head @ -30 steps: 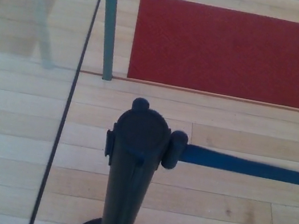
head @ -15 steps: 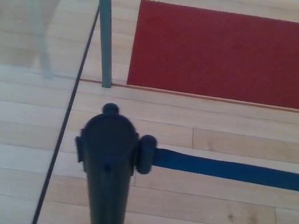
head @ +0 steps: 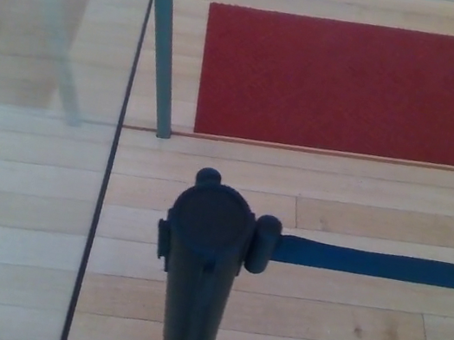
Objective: The robot walks towards a pair of stanchion kept in front of it and uses the right hand to grab on the strap of the right stanchion that is being connected to the left stanchion. After removing it from the stanchion on the left, it releases the strap and lets it retract back to the stanchion on the right.
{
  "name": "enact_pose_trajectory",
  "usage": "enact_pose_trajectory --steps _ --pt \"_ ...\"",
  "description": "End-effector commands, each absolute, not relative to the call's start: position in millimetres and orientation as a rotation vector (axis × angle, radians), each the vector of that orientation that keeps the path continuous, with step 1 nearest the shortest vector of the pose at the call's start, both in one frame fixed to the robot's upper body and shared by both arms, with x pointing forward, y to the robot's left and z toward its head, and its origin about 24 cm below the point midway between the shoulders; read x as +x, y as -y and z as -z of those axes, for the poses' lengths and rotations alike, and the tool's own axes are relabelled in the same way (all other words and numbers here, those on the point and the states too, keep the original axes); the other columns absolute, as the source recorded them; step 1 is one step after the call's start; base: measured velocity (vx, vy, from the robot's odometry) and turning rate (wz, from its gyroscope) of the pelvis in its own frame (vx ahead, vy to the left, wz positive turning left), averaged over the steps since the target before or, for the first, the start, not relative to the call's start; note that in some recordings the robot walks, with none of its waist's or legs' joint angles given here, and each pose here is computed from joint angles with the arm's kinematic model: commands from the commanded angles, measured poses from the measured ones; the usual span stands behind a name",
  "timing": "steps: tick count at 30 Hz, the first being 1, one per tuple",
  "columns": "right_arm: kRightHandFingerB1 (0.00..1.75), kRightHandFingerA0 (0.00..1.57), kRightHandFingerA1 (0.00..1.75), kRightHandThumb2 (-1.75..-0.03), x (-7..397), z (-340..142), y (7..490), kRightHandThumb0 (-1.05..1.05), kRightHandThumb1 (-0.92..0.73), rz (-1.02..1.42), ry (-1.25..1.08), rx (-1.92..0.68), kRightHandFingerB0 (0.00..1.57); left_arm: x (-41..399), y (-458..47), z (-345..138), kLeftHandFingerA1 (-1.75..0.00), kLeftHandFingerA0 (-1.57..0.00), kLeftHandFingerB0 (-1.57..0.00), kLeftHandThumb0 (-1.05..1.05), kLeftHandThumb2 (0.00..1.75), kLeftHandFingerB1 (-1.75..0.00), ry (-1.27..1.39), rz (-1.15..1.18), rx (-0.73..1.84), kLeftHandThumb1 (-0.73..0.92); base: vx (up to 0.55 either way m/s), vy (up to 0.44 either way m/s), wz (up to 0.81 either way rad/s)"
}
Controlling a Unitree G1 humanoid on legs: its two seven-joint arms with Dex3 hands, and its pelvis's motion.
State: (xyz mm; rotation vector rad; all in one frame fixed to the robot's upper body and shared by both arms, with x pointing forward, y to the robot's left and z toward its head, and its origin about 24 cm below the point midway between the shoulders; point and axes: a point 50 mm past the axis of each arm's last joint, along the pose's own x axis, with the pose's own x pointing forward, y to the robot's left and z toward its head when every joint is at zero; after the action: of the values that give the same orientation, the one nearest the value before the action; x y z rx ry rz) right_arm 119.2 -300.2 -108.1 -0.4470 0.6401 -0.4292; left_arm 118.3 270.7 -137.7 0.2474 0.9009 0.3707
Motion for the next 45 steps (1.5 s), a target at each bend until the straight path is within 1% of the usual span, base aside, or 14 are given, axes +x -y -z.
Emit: enact_pose_trajectory --steps 1,15,20,21,22,23,26,27,29,30,31,32,36,45 --pt "0.5 0.99 0.66 -0.89 117 103 307 0.07 -0.55 0.45 -0.607 -0.451 0.64 114 -281 135 -1.14 -1.57 -1.56 -0.39 1.75 -0.95 -0.902 -0.411 0.271 -0.19 0.0 0.0 0.0" --pt "0.49 0.97 0.63 -0.8 114 101 309 0.05 -0.57 0.428 -0.595 -0.479 0.63 109 -283 136 -1.13 -1.57 -1.51 -0.33 1.75 -0.98 -0.916 -0.432 0.267 -0.2 0.0 0.0 0.0" --pt "0.49 0.96 0.63 -0.88 108 94 312 0.06 -0.58 0.475 -0.541 -0.473 0.59 106 -283 137 -1.15 -1.57 -1.5 -0.27 1.75 -0.98 -0.926 -0.438 0.268 -0.17 0.0 0.0 0.0" --pt "0.68 0.78 0.82 -1.1 106 93 311 -0.18 -0.53 0.485 -0.524 -0.475 0.41 106 -283 137 -1.13 -1.57 -1.53 -0.28 1.75 -0.96 -0.924 -0.437 0.267 -0.16 0.0 0.0 0.0" --pt "0.68 0.78 0.82 -1.1 106 92 311 -0.18 -0.53 0.487 -0.519 -0.475 0.41 106 -283 137 -1.13 -1.57 -1.53 -0.28 1.75 -0.96 -0.923 -0.437 0.267 -0.16 0.0 0.0 0.0" --pt "0.45 0.8 0.56 -0.68 98 87 306 -0.1 -0.69 0.514 -0.462 -0.504 0.45 103 -284 137 -1.1 -1.57 -1.5 -0.32 1.75 -0.97 -0.927 -0.432 0.28 -0.15 0.0 0.0 0.0" --pt "0.45 0.8 0.56 -0.68 95 84 303 -0.1 -0.69 0.525 -0.437 -0.517 0.45 101 -284 137 -1.1 -1.57 -1.5 -0.32 1.75 -0.97 -0.929 -0.431 0.286 -0.15 0.0 0.0 0.0" --pt "0.46 0.27 0.6 -0.94 90 73 291 -0.33 -0.45 0.495 -0.367 -0.525 0.0 100 -286 137 -1.12 -1.57 -1.43 -0.36 1.75 -1.01 -0.929 -0.441 0.284 -0.1 0.0 0.0 0.0" --pt "0.46 0.27 0.6 -0.94 84 56 276 -0.33 -0.45 0.465 -0.279 -0.534 0.0 99 -289 136 -1.12 -1.57 -1.43 -0.36 1.75 -1.01 -0.93 -0.454 0.282 -0.1 0.0 0.0 0.0" --pt "0.24 0.17 0.38 -0.59 75 40 266 -0.51 -0.63 0.416 -0.236 -0.554 0.03 99 -290 135 -1.11 -1.57 -1.47 -0.35 1.75 -0.99 -0.926 -0.454 0.278 -0.14 0.0 0.0 0.0" --pt "0.24 0.17 0.38 -0.59 73 36 264 -0.51 -0.63 0.404 -0.229 -0.559 0.03 99 -290 135 -1.11 -1.57 -1.47 -0.35 1.75 -0.99 -0.925 -0.453 0.277 -0.14 0.0 0.0 0.0" --pt "0.09 0.0 0.19 -0.85 67 25 257 -0.73 -0.49 0.368 -0.201 -0.598 0.0 99 -290 135 -1.11 -1.57 -1.49 -0.34 1.75 -0.96 -0.925 -0.452 0.281 -0.19 0.0 0.0 0.0" --pt "0.0 0.0 0.02 -0.83 52 -6 238 -0.84 -0.53 0.302 -0.088 -0.709 0.0 99 -289 136 -1.09 -1.57 -1.48 -0.34 1.75 -0.93 -0.928 -0.447 0.278 -0.23 0.0 0.0 0.0" --pt "0.0 0.0 0.0 -0.79 43 -54 222 -0.8 -0.52 0.306 0.129 -0.948 0.0 97 -290 136 -1.09 -1.57 -1.53 -0.45 1.75 -0.93 -0.937 -0.466 0.259 -0.19 0.0 0.0 0.0"
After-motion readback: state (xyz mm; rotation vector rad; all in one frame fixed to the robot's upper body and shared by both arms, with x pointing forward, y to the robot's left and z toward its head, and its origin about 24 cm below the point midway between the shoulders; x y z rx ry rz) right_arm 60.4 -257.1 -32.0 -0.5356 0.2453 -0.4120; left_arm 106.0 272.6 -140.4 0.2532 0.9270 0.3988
